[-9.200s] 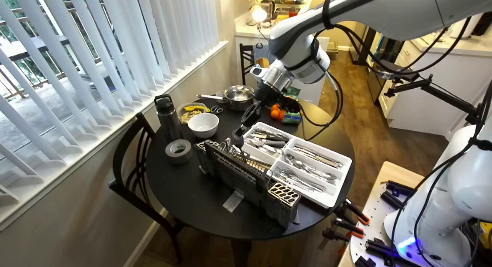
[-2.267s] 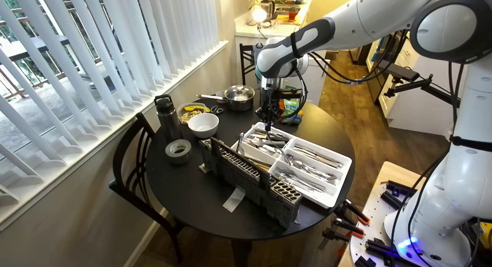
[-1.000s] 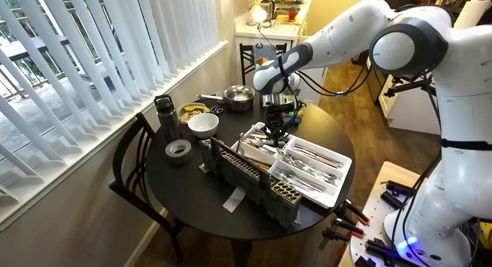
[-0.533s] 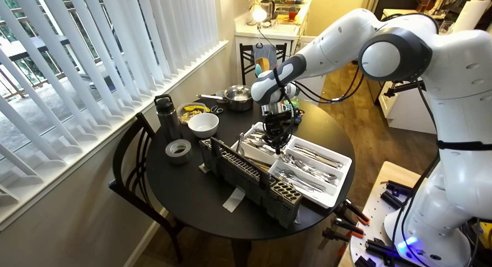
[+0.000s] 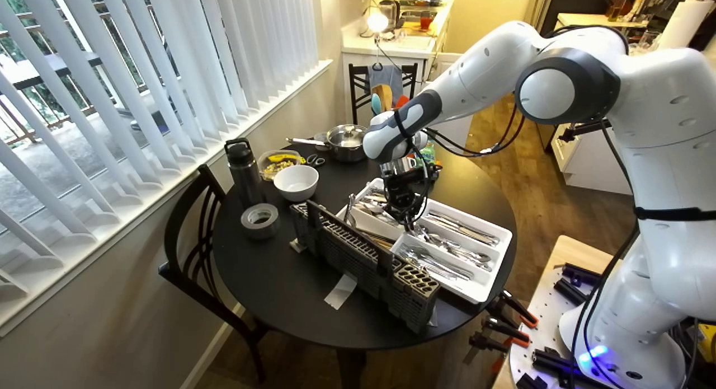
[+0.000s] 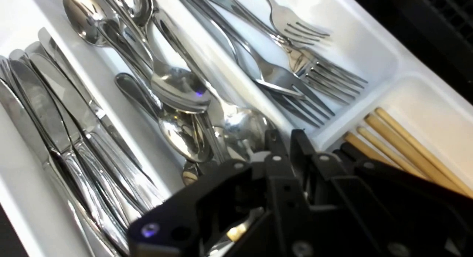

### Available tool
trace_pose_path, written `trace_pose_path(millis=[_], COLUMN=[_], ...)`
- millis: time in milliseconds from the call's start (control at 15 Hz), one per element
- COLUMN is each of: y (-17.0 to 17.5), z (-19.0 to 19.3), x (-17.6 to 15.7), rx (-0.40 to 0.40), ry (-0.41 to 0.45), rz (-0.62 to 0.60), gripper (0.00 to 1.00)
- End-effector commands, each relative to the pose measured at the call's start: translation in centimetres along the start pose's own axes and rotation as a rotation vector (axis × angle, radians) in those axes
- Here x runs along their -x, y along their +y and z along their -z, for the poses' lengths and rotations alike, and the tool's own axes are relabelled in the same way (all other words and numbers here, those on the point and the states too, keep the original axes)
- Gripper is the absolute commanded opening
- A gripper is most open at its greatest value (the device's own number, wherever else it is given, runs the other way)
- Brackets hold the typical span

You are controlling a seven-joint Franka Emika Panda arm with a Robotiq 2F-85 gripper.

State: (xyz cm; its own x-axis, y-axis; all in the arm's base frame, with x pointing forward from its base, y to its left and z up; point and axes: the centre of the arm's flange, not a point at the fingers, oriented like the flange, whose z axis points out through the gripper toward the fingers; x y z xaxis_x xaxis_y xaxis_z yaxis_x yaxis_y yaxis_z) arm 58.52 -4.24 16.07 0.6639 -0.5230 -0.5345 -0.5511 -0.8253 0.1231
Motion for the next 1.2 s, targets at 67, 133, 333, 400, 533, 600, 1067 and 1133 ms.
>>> trace_pose_path(millis=[67, 133, 333, 400, 533, 600, 1067, 1133], y=[-0.3, -0.4, -0.5, -0.4, 0.2, 0.6, 0.7, 0.6], z=[1.3, 1.7, 3.2, 3.7, 4.8, 5.5, 6.6, 6.5], x=[3.1, 3.9, 6.4, 7.4, 9.0, 9.6, 12.8, 13.2], rx=[0.009, 0.008, -0.004, -0.008, -0.01, -0.012, -0.084, -0.101], ry=[0.019, 0.033, 0.074, 0.106, 0.236, 0.288, 0.593, 0.619], rz=[0.027, 0.042, 0.073, 0.079, 0.071, 0.087, 0.332, 0.376], gripper=[0.51, 0.57, 0.76, 0.83, 0.94, 0.98, 1.0, 1.0])
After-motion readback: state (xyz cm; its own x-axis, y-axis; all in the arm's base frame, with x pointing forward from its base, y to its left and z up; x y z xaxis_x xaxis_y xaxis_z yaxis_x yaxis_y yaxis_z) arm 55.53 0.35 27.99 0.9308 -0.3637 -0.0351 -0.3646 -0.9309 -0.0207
